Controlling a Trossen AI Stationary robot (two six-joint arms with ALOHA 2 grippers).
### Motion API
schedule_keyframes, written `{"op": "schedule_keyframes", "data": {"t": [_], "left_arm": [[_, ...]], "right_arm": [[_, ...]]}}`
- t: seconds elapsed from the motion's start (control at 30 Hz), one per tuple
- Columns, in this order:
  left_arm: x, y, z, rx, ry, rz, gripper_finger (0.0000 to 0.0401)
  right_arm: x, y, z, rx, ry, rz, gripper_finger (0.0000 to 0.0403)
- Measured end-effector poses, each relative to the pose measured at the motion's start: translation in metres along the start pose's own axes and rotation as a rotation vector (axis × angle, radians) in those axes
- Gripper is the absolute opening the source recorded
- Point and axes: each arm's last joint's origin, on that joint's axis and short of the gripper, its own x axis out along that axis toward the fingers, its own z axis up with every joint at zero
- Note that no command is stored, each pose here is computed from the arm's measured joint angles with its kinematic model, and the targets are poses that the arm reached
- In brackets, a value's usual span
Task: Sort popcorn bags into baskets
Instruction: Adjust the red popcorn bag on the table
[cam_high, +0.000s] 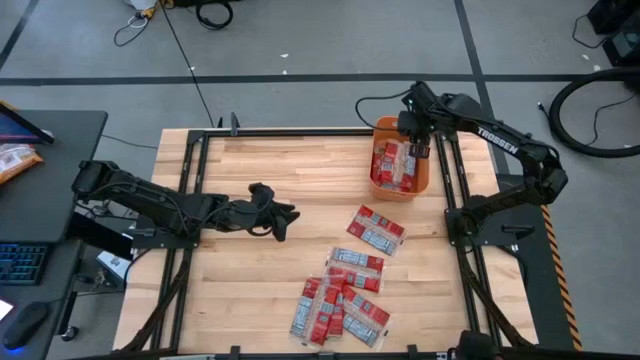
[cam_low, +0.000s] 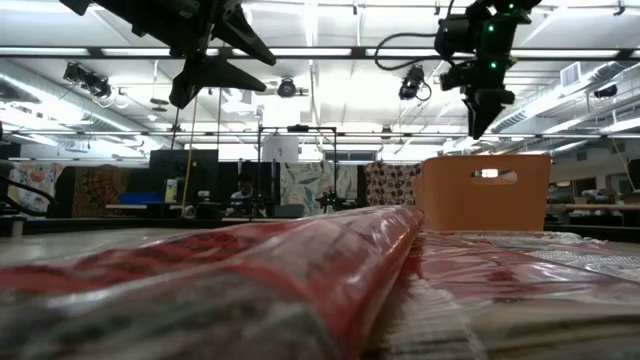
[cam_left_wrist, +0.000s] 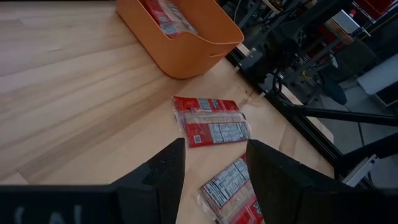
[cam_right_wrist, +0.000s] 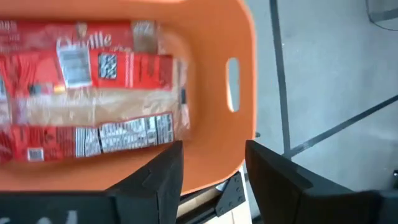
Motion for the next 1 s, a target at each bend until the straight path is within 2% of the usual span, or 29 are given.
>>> {"op": "schedule_keyframes", "data": {"t": [0.13, 0.23, 0.33, 0.47, 0.57, 0.63, 0.9, 1.0], "left_arm": [[0.000, -0.003, 0.001, -0.012, 0.006, -0.035, 0.0176], [0.000, -0.006, 0.003, -0.044, 0.003, -0.083, 0.0176], [-0.001, -0.009, 0.005, -0.060, 0.003, -0.129, 0.0176], [-0.003, -0.016, 0.008, -0.063, -0.020, -0.207, 0.0176], [-0.005, -0.023, 0.008, -0.057, -0.045, -0.258, 0.0176], [-0.006, -0.025, 0.007, -0.065, -0.045, -0.271, 0.0176], [0.003, -0.028, -0.012, -0.160, -0.001, -0.245, 0.0176], [0.009, -0.032, -0.019, -0.210, 0.002, -0.267, 0.0176]], "right_arm": [[-0.014, -0.006, 0.005, 0.073, -0.046, -0.012, 0.0177], [-0.028, -0.007, 0.012, 0.130, -0.116, 0.027, 0.0177], [-0.041, -0.006, 0.019, 0.186, -0.232, 0.145, 0.0177], [-0.052, 0.000, 0.029, 0.215, -0.398, 0.378, 0.0177], [-0.056, 0.008, 0.033, 0.195, -0.488, 0.569, 0.0176], [-0.059, 0.013, 0.036, 0.170, -0.527, 0.650, 0.0176], [-0.070, 0.033, 0.049, 0.079, -0.590, 0.707, 0.0176], [-0.075, 0.043, 0.055, 0.028, -0.611, 0.729, 0.0176]]}}
